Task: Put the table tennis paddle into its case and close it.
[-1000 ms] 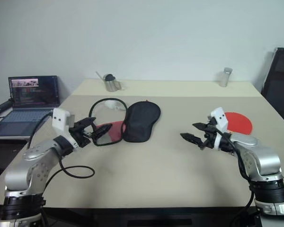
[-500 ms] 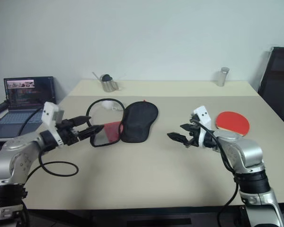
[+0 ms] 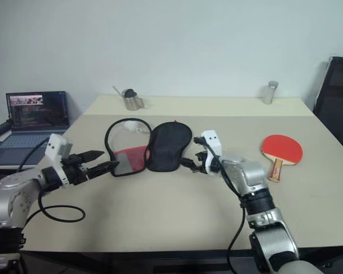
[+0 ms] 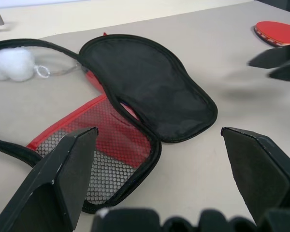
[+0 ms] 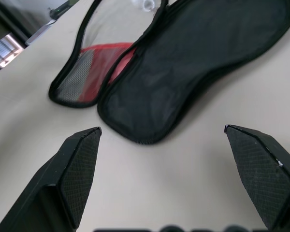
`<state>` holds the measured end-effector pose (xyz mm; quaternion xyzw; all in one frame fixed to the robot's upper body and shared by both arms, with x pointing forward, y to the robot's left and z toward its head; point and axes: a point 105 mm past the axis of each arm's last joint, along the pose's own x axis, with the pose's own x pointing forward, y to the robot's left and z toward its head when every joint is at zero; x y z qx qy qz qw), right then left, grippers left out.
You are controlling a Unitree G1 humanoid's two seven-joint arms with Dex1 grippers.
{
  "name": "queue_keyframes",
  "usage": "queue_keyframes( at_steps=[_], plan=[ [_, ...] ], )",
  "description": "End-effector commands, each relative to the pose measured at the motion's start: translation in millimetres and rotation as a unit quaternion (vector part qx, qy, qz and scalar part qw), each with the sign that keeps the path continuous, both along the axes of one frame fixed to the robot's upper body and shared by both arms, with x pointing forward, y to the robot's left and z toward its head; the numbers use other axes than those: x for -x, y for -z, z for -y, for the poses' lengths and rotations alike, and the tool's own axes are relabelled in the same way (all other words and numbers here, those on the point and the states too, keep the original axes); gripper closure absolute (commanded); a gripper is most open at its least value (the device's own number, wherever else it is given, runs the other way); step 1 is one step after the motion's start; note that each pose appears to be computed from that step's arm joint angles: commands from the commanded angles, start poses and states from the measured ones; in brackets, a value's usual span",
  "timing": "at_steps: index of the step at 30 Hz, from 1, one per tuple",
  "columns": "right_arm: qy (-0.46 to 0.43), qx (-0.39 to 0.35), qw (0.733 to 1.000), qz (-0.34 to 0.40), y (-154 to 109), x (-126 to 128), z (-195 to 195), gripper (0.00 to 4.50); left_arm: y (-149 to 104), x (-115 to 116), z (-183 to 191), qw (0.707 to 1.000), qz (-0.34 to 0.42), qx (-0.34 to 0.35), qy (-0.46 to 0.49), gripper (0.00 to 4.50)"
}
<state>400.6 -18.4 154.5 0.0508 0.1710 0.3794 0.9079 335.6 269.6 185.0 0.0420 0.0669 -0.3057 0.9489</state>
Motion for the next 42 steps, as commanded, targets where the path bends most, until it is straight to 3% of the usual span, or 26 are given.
queue_keyframes(
  at_steps=[1,7,18,32,35,42],
  plan=[
    [0.002,-0.004,1.000,0.027,-9.8,-7.7,-13.5,0.00,-20.5,3.6,-10.0,0.999,0.033,-0.009,-0.009,0.05],
    [0.007,0.011,0.999,0.029,-2.1,-19.2,-36.3,0.00,-22.7,2.1,-10.9,0.999,0.034,-0.012,-0.010,0.05],
    [0.052,0.054,0.997,0.015,24.7,-35.5,-40.5,0.00,-25.7,-0.8,-10.5,0.999,0.038,-0.018,-0.009,0.05],
    [-0.040,0.039,0.998,0.016,30.9,-8.7,-93.9,0.00,-26.3,-0.6,-10.6,0.999,0.039,-0.023,-0.011,0.05],
    [-0.026,0.046,0.998,0.014,34.1,-9.5,-94.8,0.58,-26.2,0.4,-11.4,0.999,0.039,-0.023,-0.013,0.00],
    [0.000,0.012,1.000,-0.024,34.8,-11.5,-93.5,3.11,-25.6,3.1,-13.5,0.999,0.039,-0.024,-0.017,0.00]
  ],
)
